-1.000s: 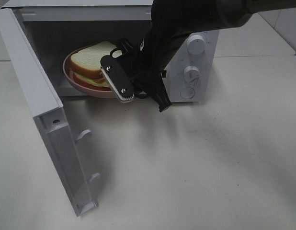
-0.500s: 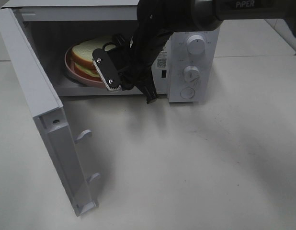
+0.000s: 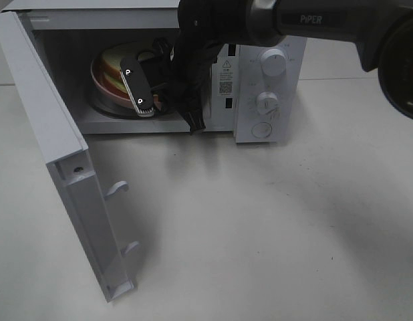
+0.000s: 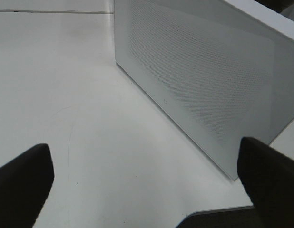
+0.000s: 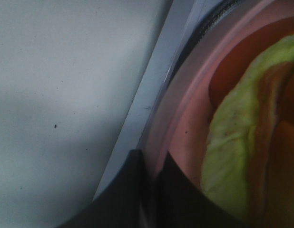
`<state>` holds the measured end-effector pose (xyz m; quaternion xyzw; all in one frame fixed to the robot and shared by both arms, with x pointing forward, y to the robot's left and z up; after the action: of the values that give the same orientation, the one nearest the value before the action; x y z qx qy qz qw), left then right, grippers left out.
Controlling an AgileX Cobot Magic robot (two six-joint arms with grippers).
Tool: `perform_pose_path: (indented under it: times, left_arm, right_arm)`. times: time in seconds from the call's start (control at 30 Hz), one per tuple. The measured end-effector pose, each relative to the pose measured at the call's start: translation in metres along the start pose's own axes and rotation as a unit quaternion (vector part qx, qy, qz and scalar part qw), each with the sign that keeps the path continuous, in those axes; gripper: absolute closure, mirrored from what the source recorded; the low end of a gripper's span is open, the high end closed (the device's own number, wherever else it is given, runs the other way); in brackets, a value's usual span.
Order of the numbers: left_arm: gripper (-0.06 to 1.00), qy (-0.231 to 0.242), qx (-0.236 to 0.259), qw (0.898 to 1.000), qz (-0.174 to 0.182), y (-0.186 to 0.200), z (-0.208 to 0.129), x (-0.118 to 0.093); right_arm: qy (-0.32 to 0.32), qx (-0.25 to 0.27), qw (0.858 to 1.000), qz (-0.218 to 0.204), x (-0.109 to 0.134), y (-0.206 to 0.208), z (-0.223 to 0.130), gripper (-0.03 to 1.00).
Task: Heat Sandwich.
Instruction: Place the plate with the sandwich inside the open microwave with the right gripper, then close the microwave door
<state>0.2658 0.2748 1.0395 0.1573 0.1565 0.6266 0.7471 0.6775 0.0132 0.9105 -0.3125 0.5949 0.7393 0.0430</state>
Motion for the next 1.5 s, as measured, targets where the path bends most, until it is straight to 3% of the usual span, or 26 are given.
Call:
perform_pose_path:
  times: [0.87,1.03,1.17,1.2,1.27,1.5]
  left_arm:
    - [-0.03,0.0,0.0,1.0,0.0,0.0,0.0,0.0]
    - [-0.03,0.0,0.0,1.0,0.0,0.0,0.0,0.0]
    - [-0.03,0.0,0.0,1.0,0.0,0.0,0.0,0.0]
    - [-0.03,0.0,0.0,1.0,0.0,0.0,0.0,0.0]
    - [-0.03,0.0,0.0,1.0,0.0,0.0,0.0,0.0]
    - [-0.03,0.0,0.0,1.0,0.0,0.0,0.0,0.0]
  right_arm:
    - [-0.039,0.031,0.999,-0.018,-0.016,-0.018,-0.005,0.92]
    - [-0.054,0.029,0.998,-0.022,-0.016,-0.023,-0.005,0.84]
    - [-0.065,0.03,0.997,-0.038,-0.02,-0.022,-0.006,0.68]
    - [-0.065,0.03,0.997,-0.038,-0.02,-0.022,-0.006,0.68]
    - [-0.068,0.03,0.996,-0.044,-0.022,-0.021,-0.006,0.54]
    - [-0.069,0.027,0.996,-0.045,-0.021,-0.015,-0.005,0.32]
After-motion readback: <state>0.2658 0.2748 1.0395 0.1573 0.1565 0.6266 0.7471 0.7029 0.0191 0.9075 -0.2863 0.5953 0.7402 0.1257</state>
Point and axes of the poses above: a point on each arm's last joint axis where the gripper is mounted, y pointing back along that axis away from the gripper, x along the wrist's bending axis when the last joint is at zero, z = x × y, the point moved 4 cm from there along -y, pointing out along that axis toward the gripper, and after that the axes turned 4 degrees about -y, right-handed, at the moved point
